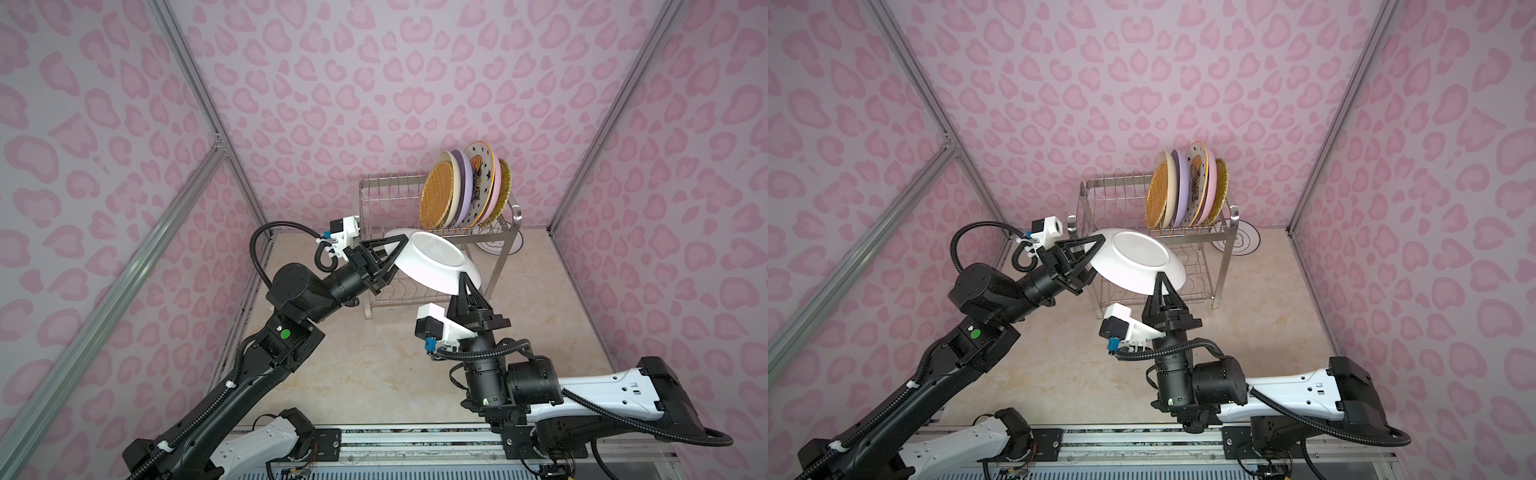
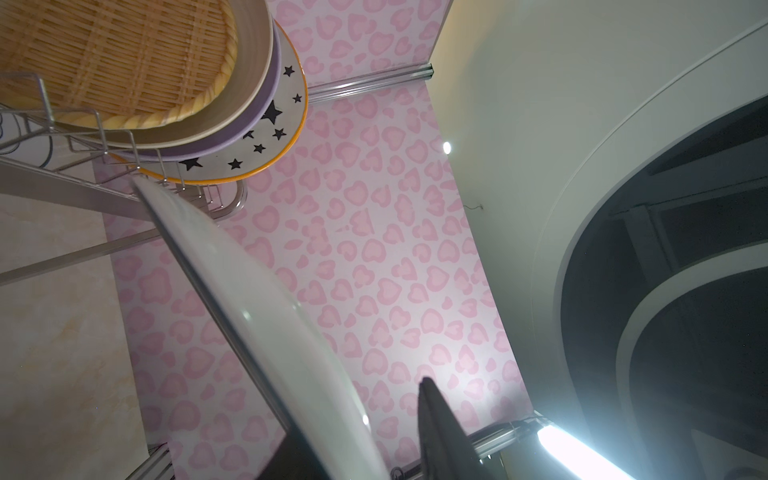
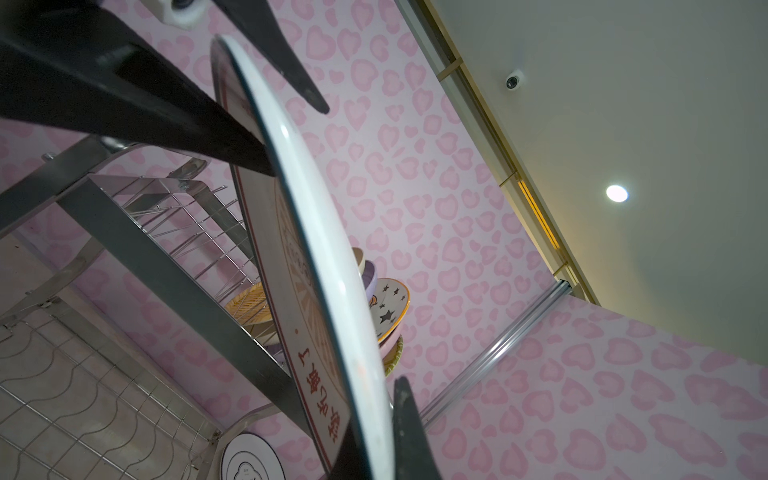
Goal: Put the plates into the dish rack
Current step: 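Grasp the plate rim with the left gripper while right gripper opens below, then lower the sunburst plate into the rack with left gripper while right gripper draws back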
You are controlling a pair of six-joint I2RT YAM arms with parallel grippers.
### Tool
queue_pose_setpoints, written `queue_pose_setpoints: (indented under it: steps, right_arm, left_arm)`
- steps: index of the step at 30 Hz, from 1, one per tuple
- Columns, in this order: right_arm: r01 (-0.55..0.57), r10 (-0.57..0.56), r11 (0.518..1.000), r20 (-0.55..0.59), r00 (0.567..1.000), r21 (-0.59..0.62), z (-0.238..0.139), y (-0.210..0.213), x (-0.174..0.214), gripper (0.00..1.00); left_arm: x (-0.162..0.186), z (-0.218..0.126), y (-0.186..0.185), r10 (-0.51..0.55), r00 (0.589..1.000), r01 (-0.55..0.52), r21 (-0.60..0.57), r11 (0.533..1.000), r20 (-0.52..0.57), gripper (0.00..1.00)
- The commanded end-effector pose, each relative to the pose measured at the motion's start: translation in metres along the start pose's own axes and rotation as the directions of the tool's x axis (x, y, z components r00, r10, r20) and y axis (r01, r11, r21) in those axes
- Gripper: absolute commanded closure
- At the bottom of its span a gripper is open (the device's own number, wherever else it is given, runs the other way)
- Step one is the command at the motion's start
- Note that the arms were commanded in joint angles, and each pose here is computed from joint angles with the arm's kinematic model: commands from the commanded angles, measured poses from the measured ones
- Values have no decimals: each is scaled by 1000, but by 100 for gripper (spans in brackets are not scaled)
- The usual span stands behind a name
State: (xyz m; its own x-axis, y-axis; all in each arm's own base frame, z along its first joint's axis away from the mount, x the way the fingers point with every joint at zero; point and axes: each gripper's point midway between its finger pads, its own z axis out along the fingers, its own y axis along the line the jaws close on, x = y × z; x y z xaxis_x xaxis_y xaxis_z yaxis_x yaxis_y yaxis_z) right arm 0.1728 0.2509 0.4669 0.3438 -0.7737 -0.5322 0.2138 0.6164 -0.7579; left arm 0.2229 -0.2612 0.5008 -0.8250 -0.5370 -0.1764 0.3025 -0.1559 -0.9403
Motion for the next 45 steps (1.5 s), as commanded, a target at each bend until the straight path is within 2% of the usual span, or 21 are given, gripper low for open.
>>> queue_pose_setpoints:
  steps: [1, 3, 6, 8, 13, 14, 15, 16, 18, 19, 22, 24, 27, 30, 32, 35, 37, 40, 45]
  right_arm:
    - [-55, 54, 997, 28, 998, 46, -1, -14, -1, 100]
    - [-54, 52, 997, 31, 998, 46, -1, -14, -1, 100]
    - [-45, 43, 998, 33, 998, 45, -2, -12, -1, 100]
    - [-46, 44, 998, 37, 998, 44, -2, -11, -1, 100]
    - [-51, 50, 998, 40, 998, 42, -3, -9, -2, 100]
    - [-58, 56, 997, 40, 998, 41, -3, -9, -2, 100]
    - [-63, 61, 997, 37, 997, 38, -3, -9, -3, 91]
    - [-62, 61, 997, 35, 998, 35, -3, -8, -4, 72]
    - [-74, 74, 997, 20, 997, 26, -3, -9, -5, 45]
    - [-92, 92, 996, 3, 996, 21, -3, -11, -4, 36]
    - [-181, 181, 983, -41, 983, -1, -4, -21, 0, 20]
    - [-221, 219, 974, -57, 974, -46, -8, -21, 2, 1]
    - [-293, 284, 950, -93, 954, -107, -14, -23, 9, 1]
    - [-412, 393, 900, -143, 908, -143, -16, -30, 23, 1]
    - [-503, 478, 847, -167, 863, -173, -17, -38, 33, 1]
    - [-661, 626, 729, -218, 748, -177, -12, -56, 59, 1]
    - [-716, 675, 682, -249, 694, -149, -10, -63, 78, 1]
    - [-741, 692, 661, -288, 662, -118, -8, -63, 96, 1]
    - [-764, 695, 636, -352, 627, -106, -3, -46, 112, 1]
  left_arm:
    - [-2, -4, 0, -4, 1000, 4, -13, 1000, 17, 70]
    - [-2, -5, 2, -7, 1000, 8, -21, 1000, 21, 71]
    - [-3, -8, 2, -10, 999, 11, -26, 1000, 31, 79]
    - [-3, -9, 2, -7, 999, 8, -31, 999, 33, 80]
    - [-4, -8, 1, 1, 999, 1, -36, 999, 34, 97]
    - [-4, -8, 1, 3, 999, -1, -35, 999, 33, 97]
    - [-4, -7, -1, 9, 999, -8, -30, 1000, 33, 97]
    - [-4, -6, -4, 22, 999, -21, -22, 1000, 30, 97]
    - [-4, -5, -15, 65, 998, -65, -6, 998, 26, 97]
    - [-5, -4, -23, 97, 995, -98, 6, 995, 25, 97]
    - [-8, -2, -40, 196, 980, -196, -5, 981, 29, 97]
    - [-12, -1, -58, 273, 961, -273, -6, 962, 42, 97]
    - [-17, 2, -75, 367, 929, -366, -25, 930, 49, 97]
    - [-23, 4, -90, 469, 881, -466, -62, 883, 55, 97]
    - [-31, 4, -94, 533, 843, -525, -117, 843, 64, 97]
    - [-43, 6, -98, 632, 773, -611, -205, 765, 55, 97]
    - [-52, 8, -97, 689, 724, -657, -270, 704, 35, 97]
    - [-61, 18, -92, 748, 664, -710, -327, 624, -15, 97]
    - [-70, 47, -71, 785, 607, -763, -368, 531, -127, 97]
